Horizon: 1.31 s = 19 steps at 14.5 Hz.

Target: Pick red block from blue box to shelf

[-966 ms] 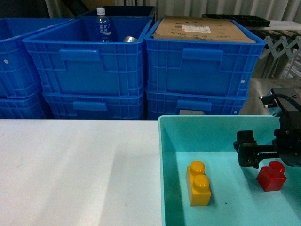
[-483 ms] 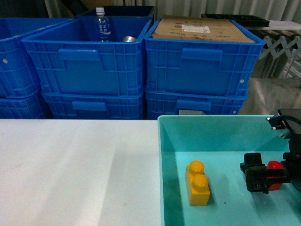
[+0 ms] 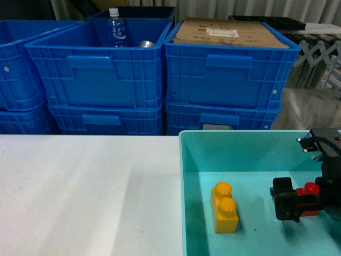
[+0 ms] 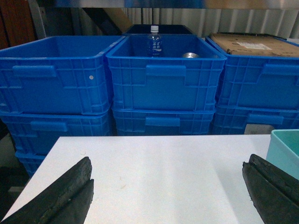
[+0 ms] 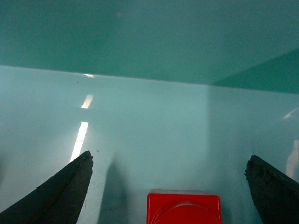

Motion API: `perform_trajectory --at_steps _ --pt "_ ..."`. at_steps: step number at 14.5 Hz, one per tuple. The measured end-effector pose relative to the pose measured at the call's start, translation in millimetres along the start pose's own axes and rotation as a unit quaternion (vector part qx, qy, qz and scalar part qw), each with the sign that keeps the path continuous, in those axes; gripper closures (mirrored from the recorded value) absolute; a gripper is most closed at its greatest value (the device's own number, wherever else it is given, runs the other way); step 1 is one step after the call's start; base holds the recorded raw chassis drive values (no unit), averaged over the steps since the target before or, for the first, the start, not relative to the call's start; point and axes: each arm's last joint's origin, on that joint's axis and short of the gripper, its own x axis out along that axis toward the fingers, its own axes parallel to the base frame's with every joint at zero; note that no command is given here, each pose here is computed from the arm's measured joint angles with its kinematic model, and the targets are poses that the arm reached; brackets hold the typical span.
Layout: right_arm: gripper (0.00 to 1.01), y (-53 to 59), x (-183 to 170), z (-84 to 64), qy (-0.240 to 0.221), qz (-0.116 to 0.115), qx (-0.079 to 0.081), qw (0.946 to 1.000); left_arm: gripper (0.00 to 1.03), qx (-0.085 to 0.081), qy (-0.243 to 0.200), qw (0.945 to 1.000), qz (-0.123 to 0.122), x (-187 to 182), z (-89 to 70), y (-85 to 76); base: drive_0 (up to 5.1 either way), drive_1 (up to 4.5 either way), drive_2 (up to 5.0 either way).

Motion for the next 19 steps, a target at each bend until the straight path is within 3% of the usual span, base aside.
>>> perform_trajectory --at_steps 2,8,13,15,17,18,19 --pt "0.06 -0.8 0.6 0.2 -0.005 -0.007 -0.002 1.0000 0.05 0.000 0.000 1.0000 0.000 0.0 0.0 0.0 0.0 0.00 0.0" --pt "0.70 -0.9 1.2 -2.7 0.006 -0.009 -0.003 0.9999 0.05 0.000 0.000 1.0000 0.000 0.0 0.0 0.0 0.0 0.00 0.0" --pt "0.72 -0.5 -2.0 4.9 -0.022 -0.002 -0.008 0.9997 0.05 0.000 0.000 1.0000 0.000 0.0 0.0 0.0 0.0 0.00 0.0" --pt "0.72 -1.4 -22.3 34.2 -0.059 0.015 -0.008 0.9981 0.05 0.000 0.000 1.0000 0.000 0.0 0.0 0.0 0.0 0.00 0.0" --pt "0.72 -8.7 -57.6 84.5 -0.149 0.023 -0.019 0.9885 0.05 0.000 0.000 1.0000 0.000 0.0 0.0 0.0 0.0 0.00 0.0" --pt "0.72 -15.9 -79.7 110.0 -0.225 -0.002 -0.030 0.9738 0.05 0.000 0.000 1.0000 0.000 0.0 0.0 0.0 0.0 0.00 0.0" --pt "0.72 -24.0 -97.6 124.2 -0.294 -0.052 -0.038 0.9535 0.05 0.000 0.000 1.0000 0.000 0.0 0.0 0.0 0.0 0.00 0.0"
